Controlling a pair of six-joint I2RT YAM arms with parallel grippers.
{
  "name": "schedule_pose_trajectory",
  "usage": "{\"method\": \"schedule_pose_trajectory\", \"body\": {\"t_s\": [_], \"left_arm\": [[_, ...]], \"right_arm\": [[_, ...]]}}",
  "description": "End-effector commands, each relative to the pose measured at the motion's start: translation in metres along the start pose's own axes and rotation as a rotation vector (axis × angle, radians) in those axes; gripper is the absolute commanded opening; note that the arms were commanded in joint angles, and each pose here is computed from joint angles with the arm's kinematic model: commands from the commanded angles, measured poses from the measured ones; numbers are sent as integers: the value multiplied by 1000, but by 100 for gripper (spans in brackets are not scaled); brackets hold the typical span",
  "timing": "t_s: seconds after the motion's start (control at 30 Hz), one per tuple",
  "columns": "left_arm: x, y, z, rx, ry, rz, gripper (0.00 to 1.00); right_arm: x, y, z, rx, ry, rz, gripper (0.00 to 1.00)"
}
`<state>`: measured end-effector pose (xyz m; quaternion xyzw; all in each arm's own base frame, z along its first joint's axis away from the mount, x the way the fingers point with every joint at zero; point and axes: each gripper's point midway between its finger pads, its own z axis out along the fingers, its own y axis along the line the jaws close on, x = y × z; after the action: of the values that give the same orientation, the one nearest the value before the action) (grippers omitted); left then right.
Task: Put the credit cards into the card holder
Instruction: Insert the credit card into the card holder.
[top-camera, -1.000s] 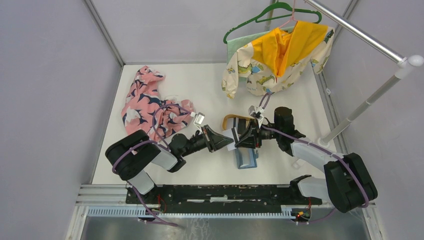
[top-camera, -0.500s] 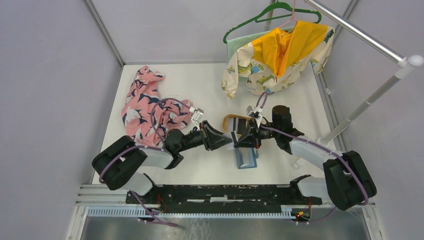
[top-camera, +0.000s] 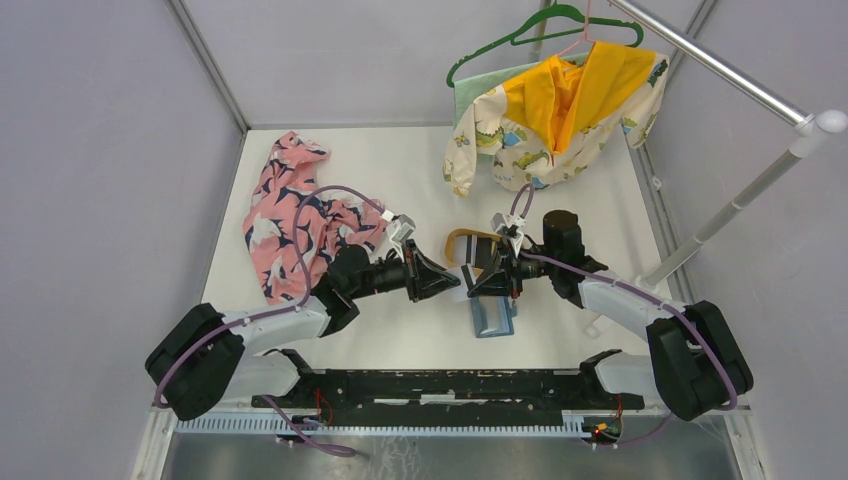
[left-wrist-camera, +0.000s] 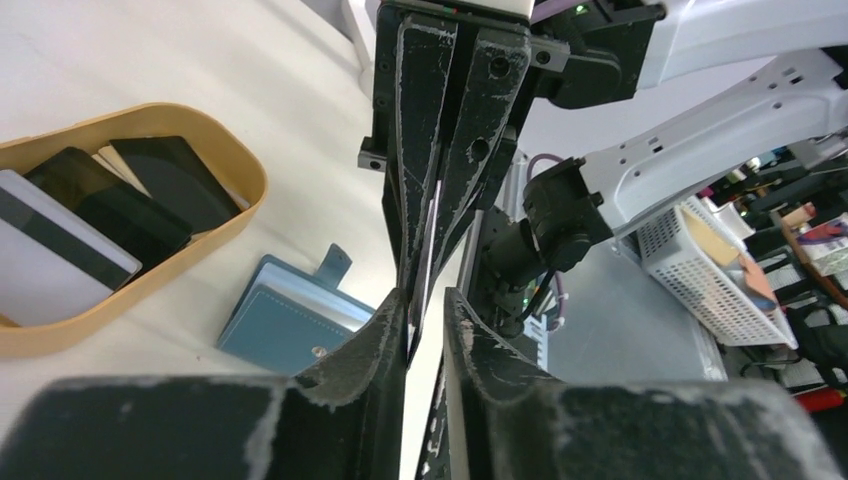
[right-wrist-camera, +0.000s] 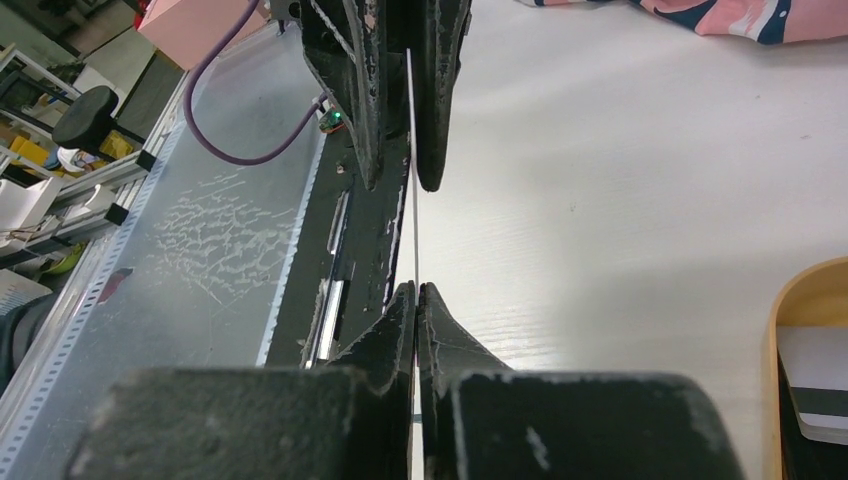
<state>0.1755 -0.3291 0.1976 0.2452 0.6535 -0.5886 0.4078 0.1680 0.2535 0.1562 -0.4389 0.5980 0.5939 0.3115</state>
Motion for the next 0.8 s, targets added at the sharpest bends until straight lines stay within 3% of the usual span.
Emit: {"method": "schedule_pose_trajectory", "body": {"t_s": [0.0,0.1,0.27,0.3,0.4,0.47,0.6,0.77], "left_arm": [[-14,-2,2,-7,-2,90,20],[-15,-3,3,-4,-2,88,4],[-18,-10,3,23,-10,88,2],[-19,-11,3,29,-18,88,2],[-23,-10,0,10,-50,80,2],[-17,-5,-7,-24,-56,54,2],[-1,-1,-24,-57,-76,-19,2],[16,-4,-46,-65,-99,-94,2]], "right_arm": [[-15,3,1,-35,-9,-76,0],[-14,3,2,-37,-5,-80,0],[-11,1,3,-32,7,-90,1],[-11,1,3,-29,12,-90,7],[-9,-10,-1,28,55,-164,41],[-7,-21,-12,101,171,-317,56],[-6,-38,-45,269,367,-614,61],[65,-44,-83,286,644,-996,71]]}}
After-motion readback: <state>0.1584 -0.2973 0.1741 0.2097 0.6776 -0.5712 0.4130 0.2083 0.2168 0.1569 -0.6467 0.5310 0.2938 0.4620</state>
